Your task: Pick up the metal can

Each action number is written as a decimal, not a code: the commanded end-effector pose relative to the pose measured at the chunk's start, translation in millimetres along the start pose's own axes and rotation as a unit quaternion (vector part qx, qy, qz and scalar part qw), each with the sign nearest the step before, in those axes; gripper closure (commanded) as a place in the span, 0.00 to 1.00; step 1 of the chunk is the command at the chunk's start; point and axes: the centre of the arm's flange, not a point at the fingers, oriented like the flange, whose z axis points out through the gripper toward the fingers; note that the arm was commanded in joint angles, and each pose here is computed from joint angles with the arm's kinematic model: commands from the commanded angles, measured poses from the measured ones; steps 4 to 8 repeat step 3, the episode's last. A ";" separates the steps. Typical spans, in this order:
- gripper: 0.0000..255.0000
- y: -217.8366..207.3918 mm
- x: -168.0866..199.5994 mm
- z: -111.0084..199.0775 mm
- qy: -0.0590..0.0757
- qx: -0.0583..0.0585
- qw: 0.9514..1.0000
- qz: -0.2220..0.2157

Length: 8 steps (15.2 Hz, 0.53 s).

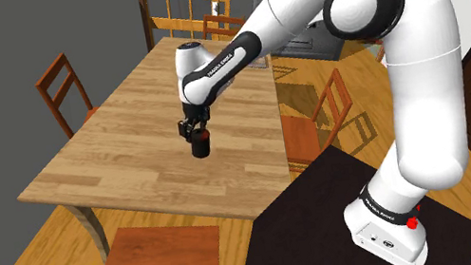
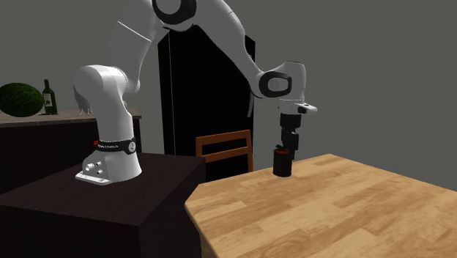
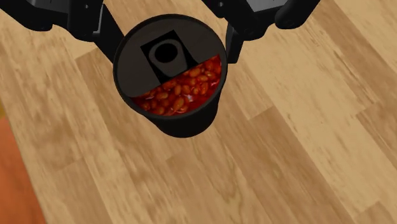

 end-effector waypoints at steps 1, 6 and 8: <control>1.00 -0.8 0.0 -10.6 0.000 0.000 1.000 0.000; 1.00 -0.8 0.0 -11.3 0.000 0.000 1.000 0.000; 1.00 -0.8 0.0 -11.3 0.000 0.000 1.000 0.000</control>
